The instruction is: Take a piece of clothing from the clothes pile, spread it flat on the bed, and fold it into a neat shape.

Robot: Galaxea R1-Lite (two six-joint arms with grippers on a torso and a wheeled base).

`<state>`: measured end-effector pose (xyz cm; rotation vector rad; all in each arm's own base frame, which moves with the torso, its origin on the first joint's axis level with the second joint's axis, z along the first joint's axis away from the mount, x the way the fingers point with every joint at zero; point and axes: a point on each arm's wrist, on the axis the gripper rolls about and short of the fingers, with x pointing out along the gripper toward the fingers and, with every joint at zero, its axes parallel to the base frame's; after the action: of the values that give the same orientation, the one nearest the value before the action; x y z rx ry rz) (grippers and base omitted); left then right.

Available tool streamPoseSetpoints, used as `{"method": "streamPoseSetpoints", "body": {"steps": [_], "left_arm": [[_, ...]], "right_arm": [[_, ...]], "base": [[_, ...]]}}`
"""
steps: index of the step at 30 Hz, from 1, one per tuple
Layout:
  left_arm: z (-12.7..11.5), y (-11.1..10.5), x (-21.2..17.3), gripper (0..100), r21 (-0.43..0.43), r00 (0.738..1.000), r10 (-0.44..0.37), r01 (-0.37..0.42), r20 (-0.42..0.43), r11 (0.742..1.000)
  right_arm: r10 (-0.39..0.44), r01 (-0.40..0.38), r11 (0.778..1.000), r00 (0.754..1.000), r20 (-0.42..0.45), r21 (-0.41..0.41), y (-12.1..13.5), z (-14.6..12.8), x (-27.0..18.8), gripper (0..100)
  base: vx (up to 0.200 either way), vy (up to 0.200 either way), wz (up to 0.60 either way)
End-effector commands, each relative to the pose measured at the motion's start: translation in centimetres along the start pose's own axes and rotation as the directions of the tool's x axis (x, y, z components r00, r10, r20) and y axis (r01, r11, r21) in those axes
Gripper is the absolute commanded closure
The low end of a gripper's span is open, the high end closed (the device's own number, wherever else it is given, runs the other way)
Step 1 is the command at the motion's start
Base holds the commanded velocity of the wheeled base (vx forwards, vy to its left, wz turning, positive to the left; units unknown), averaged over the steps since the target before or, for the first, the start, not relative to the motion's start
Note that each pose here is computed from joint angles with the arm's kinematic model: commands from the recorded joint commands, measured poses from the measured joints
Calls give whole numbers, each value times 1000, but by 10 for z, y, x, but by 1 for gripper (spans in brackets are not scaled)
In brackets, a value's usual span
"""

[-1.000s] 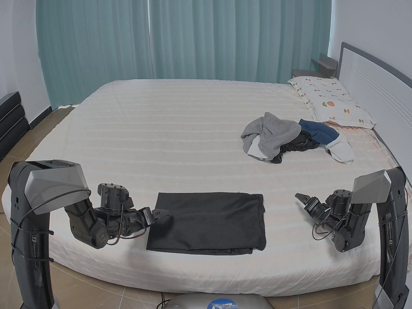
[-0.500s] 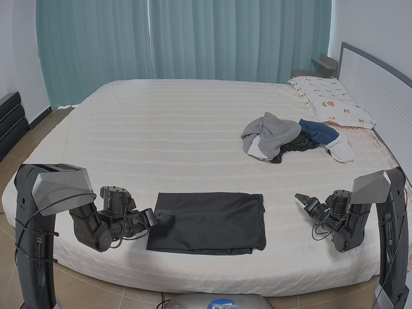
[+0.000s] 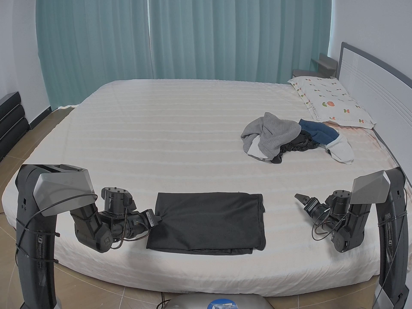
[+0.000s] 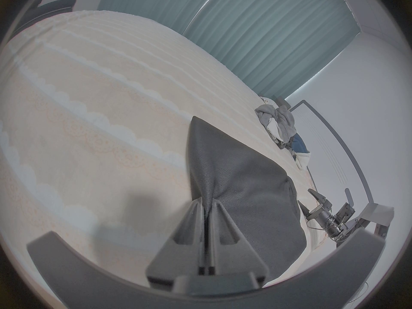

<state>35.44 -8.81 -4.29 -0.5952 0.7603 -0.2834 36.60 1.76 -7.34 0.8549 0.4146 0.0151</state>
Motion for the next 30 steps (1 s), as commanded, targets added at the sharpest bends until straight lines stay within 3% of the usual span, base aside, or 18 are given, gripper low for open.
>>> {"method": "streamPoseSetpoints", "body": {"steps": [1, 27, 30], "left_arm": [[-1, 0, -2, 100, -1, 1000, 4, -4, 0, 1000], [-4, -1, -9, 100, -41, 1000, 22, -22, -4, 999], [-5, -1, -11, 100, -40, 1000, 25, -25, -10, 999]], "right_arm": [[10, -10, 1000, 1000, 9, -2, 1, 0, 0, 0], [10, -10, 1000, 1000, 9, -2, 1, 0, 0, 0], [11, -11, 1000, 1000, 7, -2, 1, 0, 0, 0]], "base": [[0, 0, 0], [0, 0, 0], [0, 200, 0]]}}
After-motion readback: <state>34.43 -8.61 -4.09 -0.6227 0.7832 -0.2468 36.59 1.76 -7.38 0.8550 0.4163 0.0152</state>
